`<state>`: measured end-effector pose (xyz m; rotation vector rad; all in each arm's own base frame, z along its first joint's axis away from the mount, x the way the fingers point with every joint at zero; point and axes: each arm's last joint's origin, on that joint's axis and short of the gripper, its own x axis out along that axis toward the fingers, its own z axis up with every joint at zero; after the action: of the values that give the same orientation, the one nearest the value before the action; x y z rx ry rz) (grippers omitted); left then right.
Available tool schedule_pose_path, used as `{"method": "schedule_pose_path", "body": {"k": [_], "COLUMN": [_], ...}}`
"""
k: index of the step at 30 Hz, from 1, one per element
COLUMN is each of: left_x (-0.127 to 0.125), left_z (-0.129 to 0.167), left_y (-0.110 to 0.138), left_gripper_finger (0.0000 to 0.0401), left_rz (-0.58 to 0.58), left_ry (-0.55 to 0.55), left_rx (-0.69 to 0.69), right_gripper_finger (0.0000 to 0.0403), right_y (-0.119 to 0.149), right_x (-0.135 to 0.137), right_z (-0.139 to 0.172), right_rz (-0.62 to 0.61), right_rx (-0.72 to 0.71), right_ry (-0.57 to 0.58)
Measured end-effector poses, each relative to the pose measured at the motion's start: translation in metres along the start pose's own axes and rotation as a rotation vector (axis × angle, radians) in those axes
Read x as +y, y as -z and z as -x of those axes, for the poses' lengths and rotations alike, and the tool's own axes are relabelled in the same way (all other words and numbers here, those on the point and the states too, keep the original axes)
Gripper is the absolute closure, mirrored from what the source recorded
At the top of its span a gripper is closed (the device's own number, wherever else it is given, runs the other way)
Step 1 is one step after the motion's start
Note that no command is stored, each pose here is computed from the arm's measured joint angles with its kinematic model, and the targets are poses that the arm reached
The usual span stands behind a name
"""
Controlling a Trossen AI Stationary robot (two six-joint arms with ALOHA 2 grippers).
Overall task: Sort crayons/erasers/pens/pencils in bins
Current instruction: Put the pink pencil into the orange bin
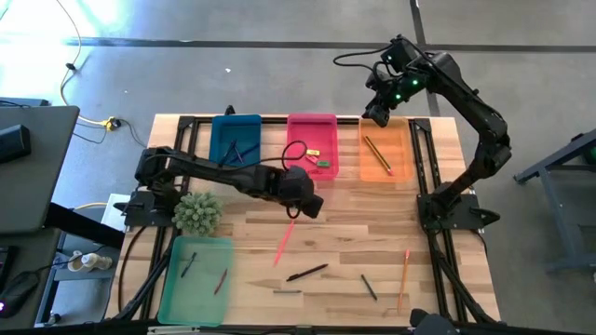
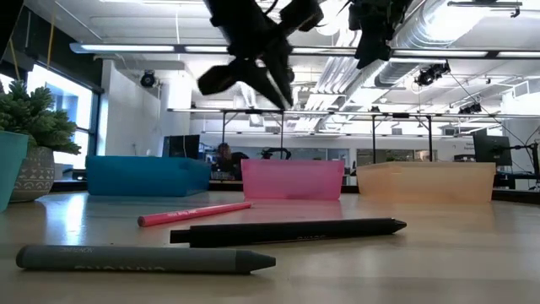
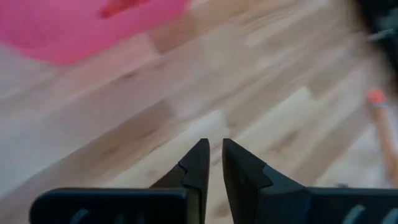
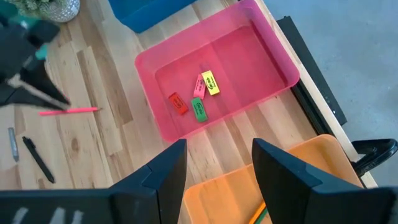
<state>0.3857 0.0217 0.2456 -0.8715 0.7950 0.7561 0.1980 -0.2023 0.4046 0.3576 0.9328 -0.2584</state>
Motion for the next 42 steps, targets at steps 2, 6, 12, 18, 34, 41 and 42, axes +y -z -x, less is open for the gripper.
{"method": "schedule_pose_path", "body": {"k": [2,6,12,18,34,41,42], "left_x": [0.003,0.009,0.013,0.01,0.007,0.01,0.01], "left_z": [0.003,0.0,-0.007,-0.012,-0.033,-0.051,-0.053], "left_y": [0.0,0.005,0.014,0.017,0.03,0.044,0.046], "left_gripper_finger": [0.0376,0.0389,0.039,0.0353,0.0291,0.0297,0.0297], "left_rz": [-0.008,0.017,0.063,0.008,-0.022,-0.033,-0.034], "left_ry": [-0.056,-0.095,-0.122,-0.11,-0.152,-0.207,-0.214], "left_rx": [0.013,0.025,0.032,0.034,0.035,0.073,0.076], "right_gripper_finger": [0.0229,0.0229,0.0229,0.0229,0.0229,0.0229,0.0229], "right_y": [0.0,0.0,0.0,-0.001,-0.001,-0.001,-0.001], "right_x": [0.0,0.0,0.0,0.0,0.0,-0.001,-0.001], "right_z": [0.0,0.0,0.0,0.0,0.0,0.0,0.0], "right_rz": [0.0,-0.005,-0.012,-0.026,-0.103,-0.113,-0.113], "right_rx": [0.0,0.0,-0.002,-0.009,-0.01,-0.009,-0.008], "right_ry": [0.0,0.0,0.001,0.003,0.003,0.009,0.009]}}
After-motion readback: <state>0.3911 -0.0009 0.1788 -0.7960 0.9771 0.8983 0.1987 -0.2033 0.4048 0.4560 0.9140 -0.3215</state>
